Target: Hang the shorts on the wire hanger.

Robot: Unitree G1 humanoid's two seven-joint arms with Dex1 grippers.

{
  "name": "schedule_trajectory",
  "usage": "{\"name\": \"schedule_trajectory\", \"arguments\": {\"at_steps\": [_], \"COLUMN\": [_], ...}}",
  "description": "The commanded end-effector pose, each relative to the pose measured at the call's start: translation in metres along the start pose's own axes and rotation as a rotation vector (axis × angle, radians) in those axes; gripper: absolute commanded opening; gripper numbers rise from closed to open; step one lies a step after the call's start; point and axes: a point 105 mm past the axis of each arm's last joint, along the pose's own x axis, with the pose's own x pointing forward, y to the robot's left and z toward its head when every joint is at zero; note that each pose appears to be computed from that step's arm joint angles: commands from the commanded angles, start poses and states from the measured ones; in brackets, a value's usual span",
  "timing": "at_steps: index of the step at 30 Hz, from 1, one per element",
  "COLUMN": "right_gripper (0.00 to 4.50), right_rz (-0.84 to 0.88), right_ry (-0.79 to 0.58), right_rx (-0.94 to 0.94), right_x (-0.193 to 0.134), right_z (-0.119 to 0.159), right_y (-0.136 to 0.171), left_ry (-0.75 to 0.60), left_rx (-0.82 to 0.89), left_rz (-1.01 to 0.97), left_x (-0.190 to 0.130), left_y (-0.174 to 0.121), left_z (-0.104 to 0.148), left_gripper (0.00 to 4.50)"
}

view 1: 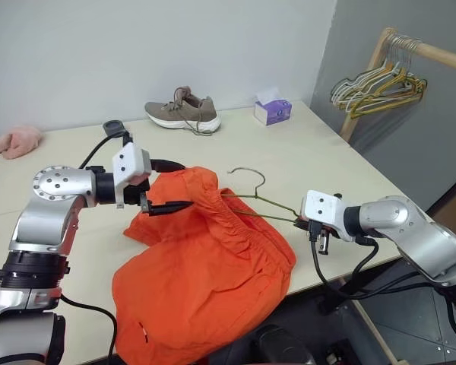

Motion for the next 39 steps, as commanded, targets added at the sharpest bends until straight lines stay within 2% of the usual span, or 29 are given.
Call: {"name": "schedule_trajectory", "arguments": {"at_steps": [1,9,14,17,22,28,29,33,36,39], "right_gripper": [0.0,0.0,0.0,0.0,0.0,0.0,0.0,0.0,0.76,1.81], "right_rz": [-0.032,-0.023,-0.012,-0.008,0.007,0.037,0.054,0.082,0.072,0.039], "right_ry": [-0.044,-0.101,-0.152,-0.157,-0.159,-0.163,-0.163,-0.11,-0.045,0.02], "right_rx": [-0.123,-0.214,-0.21,-0.212,-0.235,-0.297,-0.31,-0.345,-0.332,-0.309], "right_x": [-0.007,-0.012,-0.012,-0.011,-0.009,-0.006,-0.006,-0.012,-0.021,-0.03], "right_z": [0.02,0.035,0.045,0.045,0.045,0.042,0.04,0.02,-0.001,-0.021], "right_y": [-0.005,0.0,0.003,0.005,0.007,0.01,0.011,0.005,-0.007,-0.019], "left_ry": [0.023,0.069,0.042,0.028,0.016,0.028,0.034,0.067,0.086,0.107], "left_rx": [0.11,0.167,0.155,0.139,0.111,0.059,0.048,0.002,-0.038,-0.058], "left_rz": [-0.047,-0.093,-0.121,-0.128,-0.134,-0.154,-0.153,-0.143,-0.118,-0.103], "left_x": [0.009,0.021,0.03,0.032,0.032,0.026,0.025,0.016,0.01,0.005], "left_y": [-0.001,-0.004,-0.011,-0.015,-0.019,-0.027,-0.029,-0.031,-0.031,-0.033], "left_z": [0.001,-0.017,-0.019,-0.018,-0.016,-0.017,-0.018,-0.025,-0.031,-0.037], "left_gripper": [4.46,4.46,4.46,3.85,2.3,0.87,0.74,0.7,0.69,0.69]}}
